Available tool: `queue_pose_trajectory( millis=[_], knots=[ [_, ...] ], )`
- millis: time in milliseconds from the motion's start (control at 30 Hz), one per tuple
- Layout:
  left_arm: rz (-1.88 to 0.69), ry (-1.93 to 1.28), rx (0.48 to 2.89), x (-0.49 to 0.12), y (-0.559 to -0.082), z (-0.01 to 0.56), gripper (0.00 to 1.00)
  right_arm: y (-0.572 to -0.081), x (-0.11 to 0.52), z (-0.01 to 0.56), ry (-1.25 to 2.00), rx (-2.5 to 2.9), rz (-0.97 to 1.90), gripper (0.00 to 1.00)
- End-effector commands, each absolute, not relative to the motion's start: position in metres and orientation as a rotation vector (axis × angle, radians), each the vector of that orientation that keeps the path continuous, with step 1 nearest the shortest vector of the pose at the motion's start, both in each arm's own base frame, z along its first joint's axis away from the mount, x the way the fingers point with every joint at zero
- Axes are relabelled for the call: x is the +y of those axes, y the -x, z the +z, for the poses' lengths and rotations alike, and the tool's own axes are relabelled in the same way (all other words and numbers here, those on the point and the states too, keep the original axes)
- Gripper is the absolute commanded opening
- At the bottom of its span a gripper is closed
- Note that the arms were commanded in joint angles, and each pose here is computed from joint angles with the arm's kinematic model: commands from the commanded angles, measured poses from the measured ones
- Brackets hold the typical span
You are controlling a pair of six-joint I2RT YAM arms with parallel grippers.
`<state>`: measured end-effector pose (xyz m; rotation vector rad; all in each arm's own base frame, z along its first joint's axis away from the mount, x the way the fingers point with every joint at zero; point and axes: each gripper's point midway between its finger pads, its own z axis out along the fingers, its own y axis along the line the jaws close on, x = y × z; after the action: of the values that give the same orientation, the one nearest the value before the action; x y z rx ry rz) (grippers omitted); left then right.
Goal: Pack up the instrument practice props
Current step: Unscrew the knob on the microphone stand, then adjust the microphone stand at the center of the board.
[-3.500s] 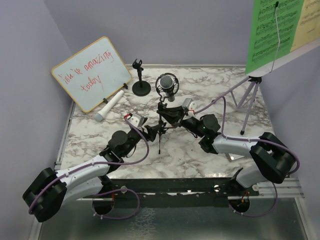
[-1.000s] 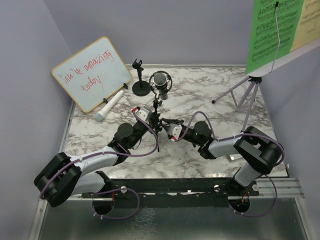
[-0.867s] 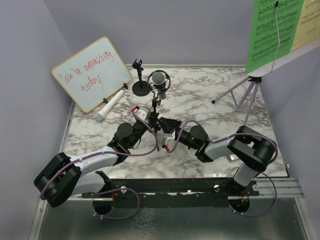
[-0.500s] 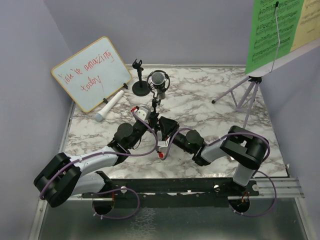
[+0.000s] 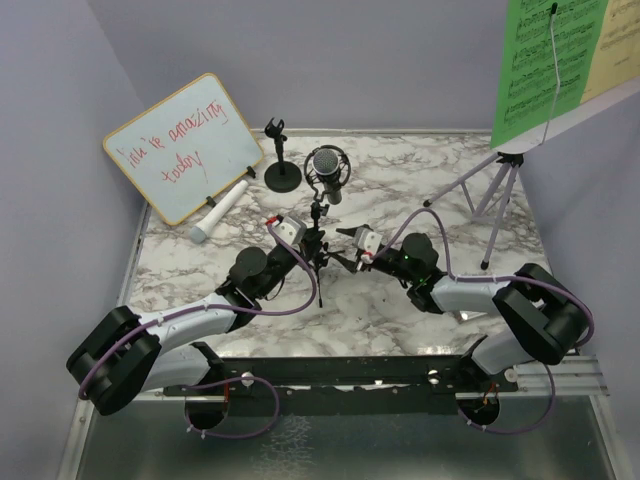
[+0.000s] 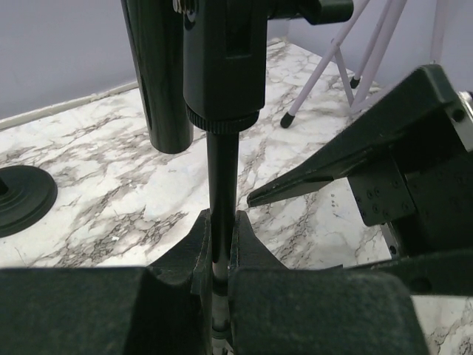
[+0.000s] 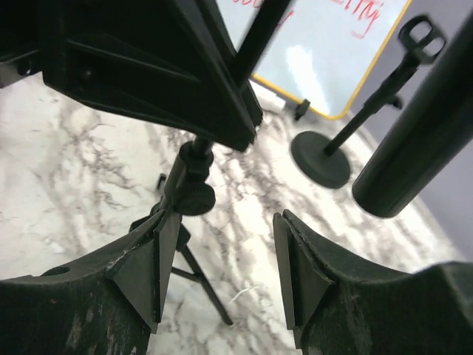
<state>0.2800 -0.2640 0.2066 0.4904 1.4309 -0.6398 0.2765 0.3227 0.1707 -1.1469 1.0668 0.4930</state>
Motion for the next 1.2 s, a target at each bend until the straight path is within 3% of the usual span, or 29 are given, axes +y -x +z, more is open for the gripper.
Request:
queue_pose_trajectory(
  millis=[0,333,733,1167],
  knots=[
    [-0.706,-0.497,1.397,-0.27,-0.27,0.217,0.0,-0.247,0.324,0.164,1.146,1.162,0.862,0.59],
    [-0.721,-0.521,1.39,-0.273,-0.267,0.218,0.0,-0.249,0.316,0.188,1.001,1.191,1.148,0.57],
    [-0.714,-0.554,1.395,-0.275,-0.266,0.212,0.0,-0.262,0.315,0.234,0.811,1.141,1.19,0.54],
    [-0.729,-0.574,1.385,-0.277,-0.263,0.213,0.0,-0.267,0.332,0.274,0.815,1.062,1.144,0.48]
  ],
)
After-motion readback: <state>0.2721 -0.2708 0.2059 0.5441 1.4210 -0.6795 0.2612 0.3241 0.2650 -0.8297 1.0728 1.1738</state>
